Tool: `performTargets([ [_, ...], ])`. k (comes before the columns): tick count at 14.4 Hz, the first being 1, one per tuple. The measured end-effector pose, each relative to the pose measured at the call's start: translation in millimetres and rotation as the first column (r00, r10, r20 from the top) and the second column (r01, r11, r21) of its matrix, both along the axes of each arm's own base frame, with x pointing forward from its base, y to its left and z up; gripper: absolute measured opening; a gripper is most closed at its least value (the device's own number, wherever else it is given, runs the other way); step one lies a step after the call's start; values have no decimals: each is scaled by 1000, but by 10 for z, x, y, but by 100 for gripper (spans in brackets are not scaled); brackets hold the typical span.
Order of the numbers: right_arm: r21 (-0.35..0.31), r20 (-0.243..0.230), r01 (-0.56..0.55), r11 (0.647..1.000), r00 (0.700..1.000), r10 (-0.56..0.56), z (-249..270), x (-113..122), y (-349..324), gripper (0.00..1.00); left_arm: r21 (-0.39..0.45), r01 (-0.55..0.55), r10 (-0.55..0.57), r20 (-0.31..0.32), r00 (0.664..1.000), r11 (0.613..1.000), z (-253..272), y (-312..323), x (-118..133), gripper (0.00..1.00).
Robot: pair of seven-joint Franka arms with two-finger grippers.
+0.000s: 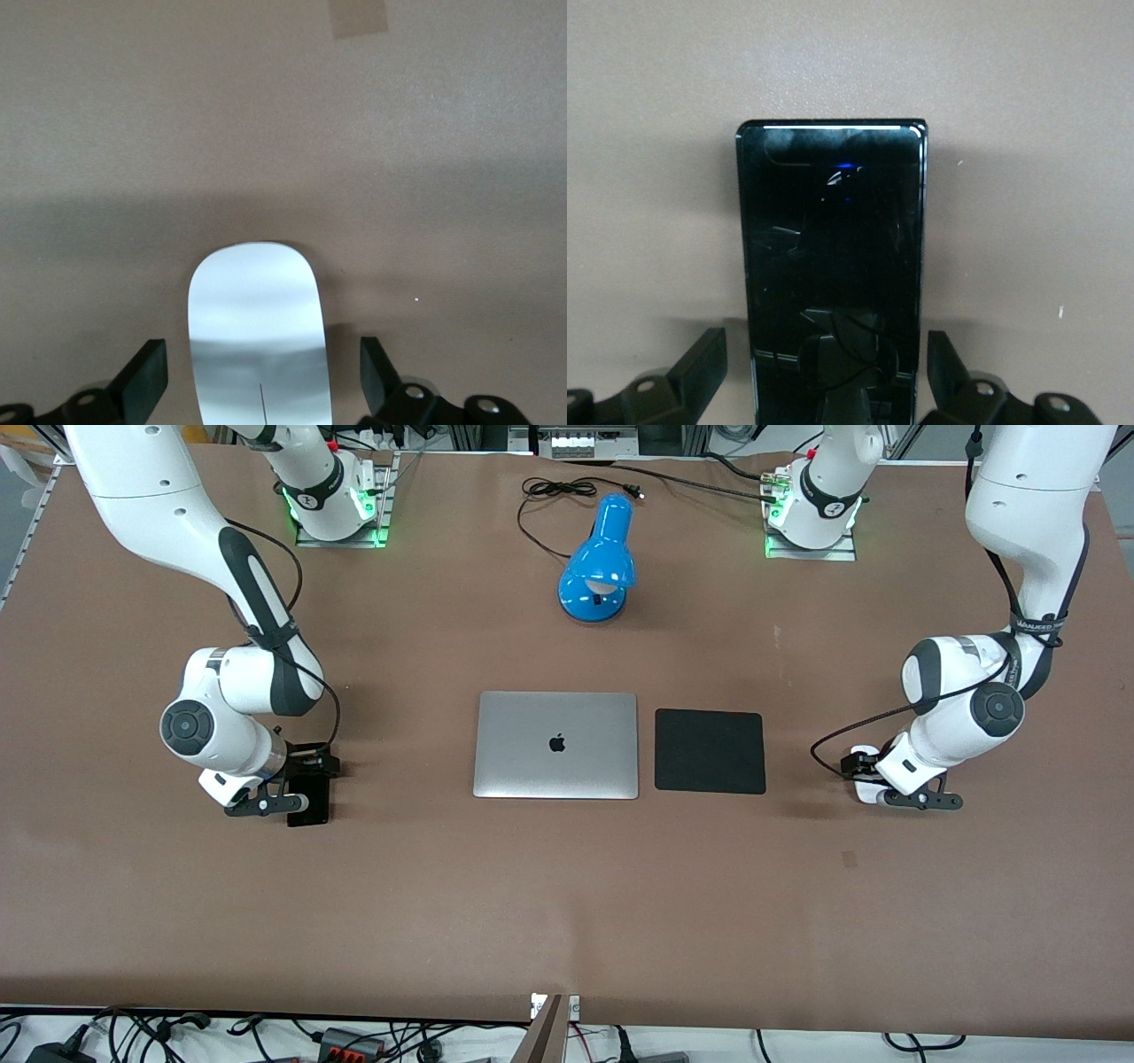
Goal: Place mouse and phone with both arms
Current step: 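Carry the phone toward the laptop while the left gripper carries the mouse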
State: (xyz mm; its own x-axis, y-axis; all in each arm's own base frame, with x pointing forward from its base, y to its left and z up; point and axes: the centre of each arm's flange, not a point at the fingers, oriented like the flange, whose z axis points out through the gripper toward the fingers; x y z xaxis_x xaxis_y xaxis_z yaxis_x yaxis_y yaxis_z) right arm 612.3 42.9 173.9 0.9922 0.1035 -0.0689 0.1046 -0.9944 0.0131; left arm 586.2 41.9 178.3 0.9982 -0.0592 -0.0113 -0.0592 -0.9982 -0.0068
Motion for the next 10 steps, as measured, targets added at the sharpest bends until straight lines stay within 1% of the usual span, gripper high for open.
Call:
performTargets([
  [2,-2,8,1,1000,1000,-1,-54,-23,-15,100,0,5,-5,-5,1000,1000,-45,-1,-10,94],
  [3,-2,10,2,1000,1000,-2,-66,-26,-20,90,-1,6,-6,-8,1000,1000,-60,-1,-14,92],
  [4,-1,15,2,1000,1000,-2,-32,-18,-23,81,-1,8,-8,-8,1000,1000,-66,-1,-15,83],
  [5,0,23,2,1000,1000,-2,8,-5,-17,80,-1,9,-9,-8,1000,1000,-66,-2,-15,83],
  [6,1,28,-1,1000,1000,1,16,4,0,80,-1,9,-9,-8,1000,1000,-66,-2,-15,78],
  [7,4,35,-10,1000,999,10,26,15,64,80,-1,10,-10,-7,1000,1000,-65,-2,-14,66],
  [8,12,48,-19,1000,999,18,57,39,221,80,-1,11,-11,-6,1000,1000,-61,-3,-12,63],
  [10,27,78,40,999,996,-42,171,74,770,80,0,12,-12,4,1000,1000,-31,-9,6,63],
])
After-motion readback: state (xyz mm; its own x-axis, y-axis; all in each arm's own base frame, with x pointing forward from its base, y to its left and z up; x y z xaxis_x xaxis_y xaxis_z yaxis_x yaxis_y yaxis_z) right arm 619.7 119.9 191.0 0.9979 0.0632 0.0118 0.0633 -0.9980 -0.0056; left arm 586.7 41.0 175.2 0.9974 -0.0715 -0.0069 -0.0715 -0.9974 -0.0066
